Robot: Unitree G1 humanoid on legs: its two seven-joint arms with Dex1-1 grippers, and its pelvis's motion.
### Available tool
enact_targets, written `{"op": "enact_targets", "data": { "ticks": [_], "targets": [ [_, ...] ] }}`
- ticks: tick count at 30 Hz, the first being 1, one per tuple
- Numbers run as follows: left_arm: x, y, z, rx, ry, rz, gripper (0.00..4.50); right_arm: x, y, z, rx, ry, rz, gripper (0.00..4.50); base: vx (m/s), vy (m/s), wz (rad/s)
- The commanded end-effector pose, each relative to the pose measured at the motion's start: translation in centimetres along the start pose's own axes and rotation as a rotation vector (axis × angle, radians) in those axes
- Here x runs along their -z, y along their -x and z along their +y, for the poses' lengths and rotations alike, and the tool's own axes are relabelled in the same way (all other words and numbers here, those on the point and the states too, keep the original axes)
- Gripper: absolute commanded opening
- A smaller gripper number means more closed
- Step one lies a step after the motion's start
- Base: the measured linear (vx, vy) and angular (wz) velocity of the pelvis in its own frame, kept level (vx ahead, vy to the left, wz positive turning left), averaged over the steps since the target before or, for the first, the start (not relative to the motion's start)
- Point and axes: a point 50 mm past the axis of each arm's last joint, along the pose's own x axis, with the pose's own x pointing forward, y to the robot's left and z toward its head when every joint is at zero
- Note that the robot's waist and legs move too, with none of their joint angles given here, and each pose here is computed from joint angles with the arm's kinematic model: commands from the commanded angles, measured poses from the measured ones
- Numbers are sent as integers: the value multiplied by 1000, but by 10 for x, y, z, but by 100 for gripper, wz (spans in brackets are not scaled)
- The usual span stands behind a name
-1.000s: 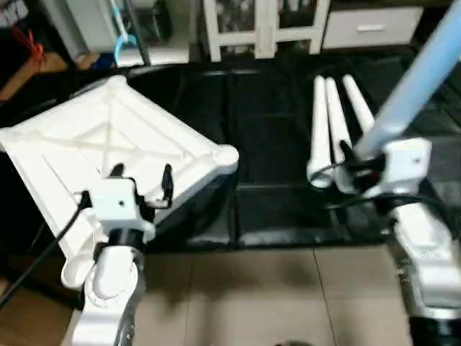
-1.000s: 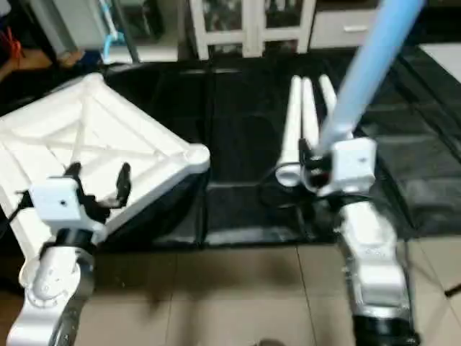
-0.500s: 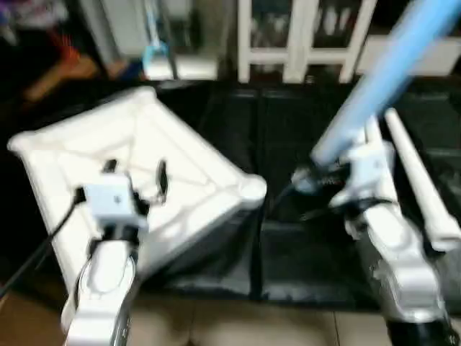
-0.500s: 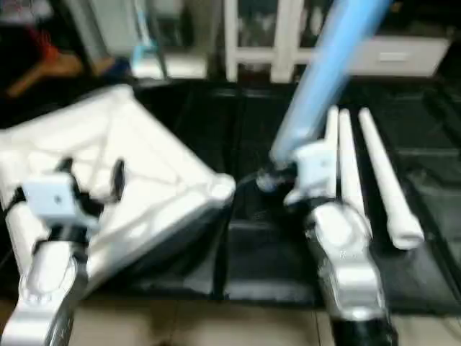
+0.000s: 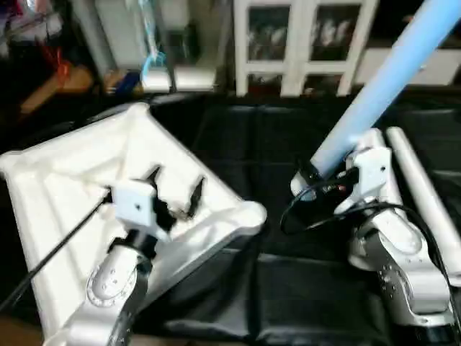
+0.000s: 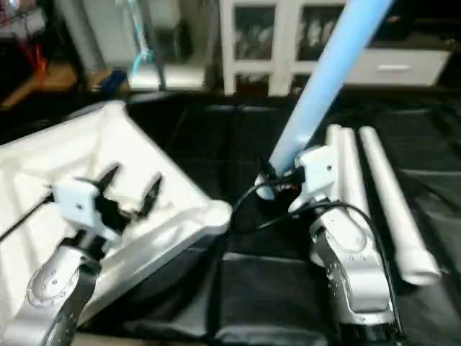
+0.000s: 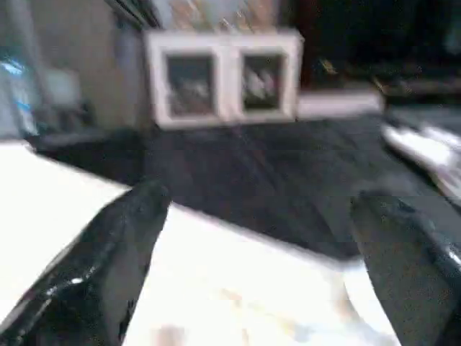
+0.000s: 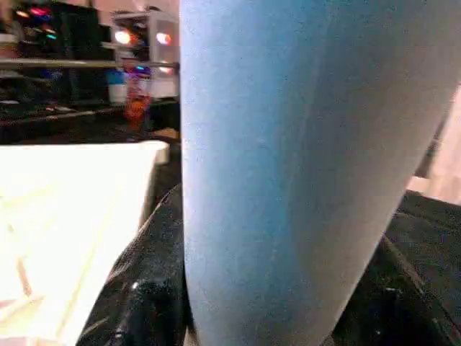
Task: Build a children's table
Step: Pick table leg
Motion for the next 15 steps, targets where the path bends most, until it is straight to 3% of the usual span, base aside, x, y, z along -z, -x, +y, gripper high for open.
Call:
{"op": "enact_targets", "data": {
  "ticks": [1, 7, 12, 15],
  "targets": [
    [4, 1, -13, 159, 11, 70, 450, -5, 1, 1, -60, -8, -5, 187, -18, 74, 7],
    [23, -4, -9, 256, -51, 250, 450, -4, 1, 10, -263, 26, 70, 187, -53, 48, 7],
    [39, -9, -9, 296, -16, 397, 450, -9, -5, 3, -276, 38, 69, 187, -13, 7, 0],
    [44, -12, -6, 262, 2, 429, 432, -10, -6, 0, -281, 47, 73, 187, 0, 0, 0]
  ]
}}
